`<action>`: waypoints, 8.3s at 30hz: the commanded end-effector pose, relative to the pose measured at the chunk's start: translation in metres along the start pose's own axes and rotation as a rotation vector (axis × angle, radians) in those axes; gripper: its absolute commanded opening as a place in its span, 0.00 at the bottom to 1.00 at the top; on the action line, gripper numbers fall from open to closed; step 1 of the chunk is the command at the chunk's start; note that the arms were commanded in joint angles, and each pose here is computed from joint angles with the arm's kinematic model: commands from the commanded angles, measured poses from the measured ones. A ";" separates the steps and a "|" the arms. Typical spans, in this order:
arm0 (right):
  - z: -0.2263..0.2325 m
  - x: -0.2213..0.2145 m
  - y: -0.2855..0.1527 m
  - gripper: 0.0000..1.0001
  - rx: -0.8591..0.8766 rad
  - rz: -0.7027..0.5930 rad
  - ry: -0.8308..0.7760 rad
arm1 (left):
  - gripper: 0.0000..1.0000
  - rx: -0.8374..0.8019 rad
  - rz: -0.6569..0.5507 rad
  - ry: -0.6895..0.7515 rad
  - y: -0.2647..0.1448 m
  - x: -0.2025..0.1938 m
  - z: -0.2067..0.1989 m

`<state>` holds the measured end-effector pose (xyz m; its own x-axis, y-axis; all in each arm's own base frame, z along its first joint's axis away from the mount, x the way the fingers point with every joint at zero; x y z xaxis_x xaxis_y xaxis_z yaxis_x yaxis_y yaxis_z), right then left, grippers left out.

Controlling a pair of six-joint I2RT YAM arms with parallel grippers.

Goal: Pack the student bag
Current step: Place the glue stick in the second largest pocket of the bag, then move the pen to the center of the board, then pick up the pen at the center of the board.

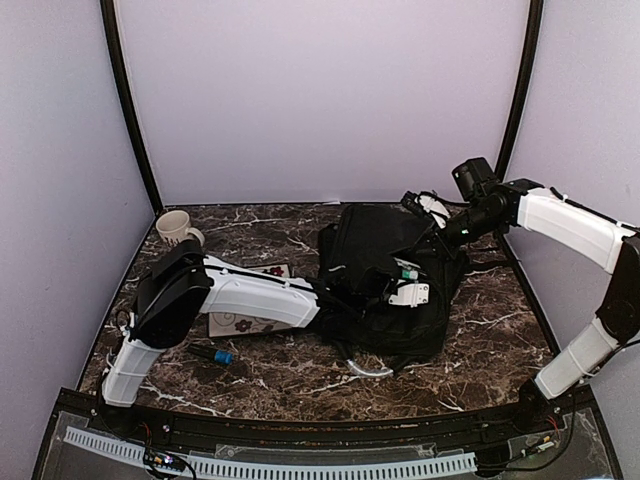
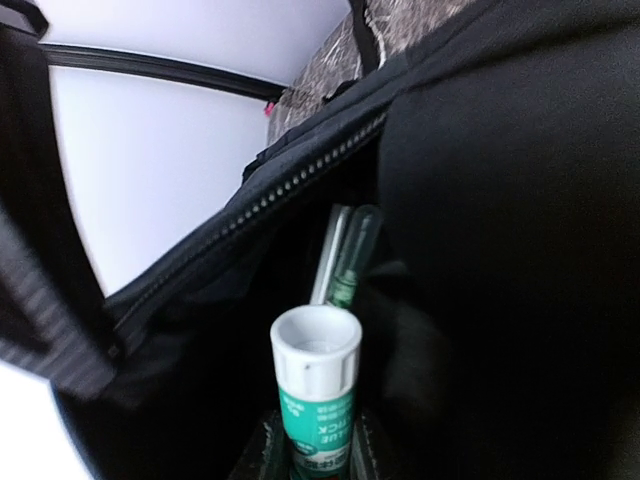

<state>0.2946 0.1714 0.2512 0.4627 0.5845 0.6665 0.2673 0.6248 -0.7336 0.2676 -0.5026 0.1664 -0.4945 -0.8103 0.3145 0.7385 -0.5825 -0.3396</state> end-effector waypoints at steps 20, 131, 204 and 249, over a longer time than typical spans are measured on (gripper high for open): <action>0.007 0.019 -0.011 0.00 0.046 -0.116 -0.047 | 0.22 0.077 0.077 0.160 0.076 -0.038 0.016; -0.005 -0.039 0.039 0.00 0.034 0.020 -0.063 | 0.39 0.224 1.474 -2.159 -0.279 -0.288 -0.070; -0.006 -0.044 0.045 0.00 0.049 0.048 -0.056 | 0.24 -0.187 1.578 -1.924 -0.253 -0.332 -0.070; -0.006 -0.039 0.044 0.00 0.054 0.049 -0.054 | 0.11 -0.149 1.225 -1.740 -0.255 -0.308 0.053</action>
<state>0.2890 0.1739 0.1916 0.4246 0.6338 0.6466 0.1864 0.6377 -0.7474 0.2462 -0.0921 0.1349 0.9729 0.2292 0.0296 0.0160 0.0607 -0.9980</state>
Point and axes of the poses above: each gripper's point midway between its finger pads, its own y axis out along the fingers, its own z axis along the line the jaws close on, x = y × z, the point moved 8 cm from there along -y, back along the fingers, and after that the axes turned 1 degree about y, right-handed, at the moved point
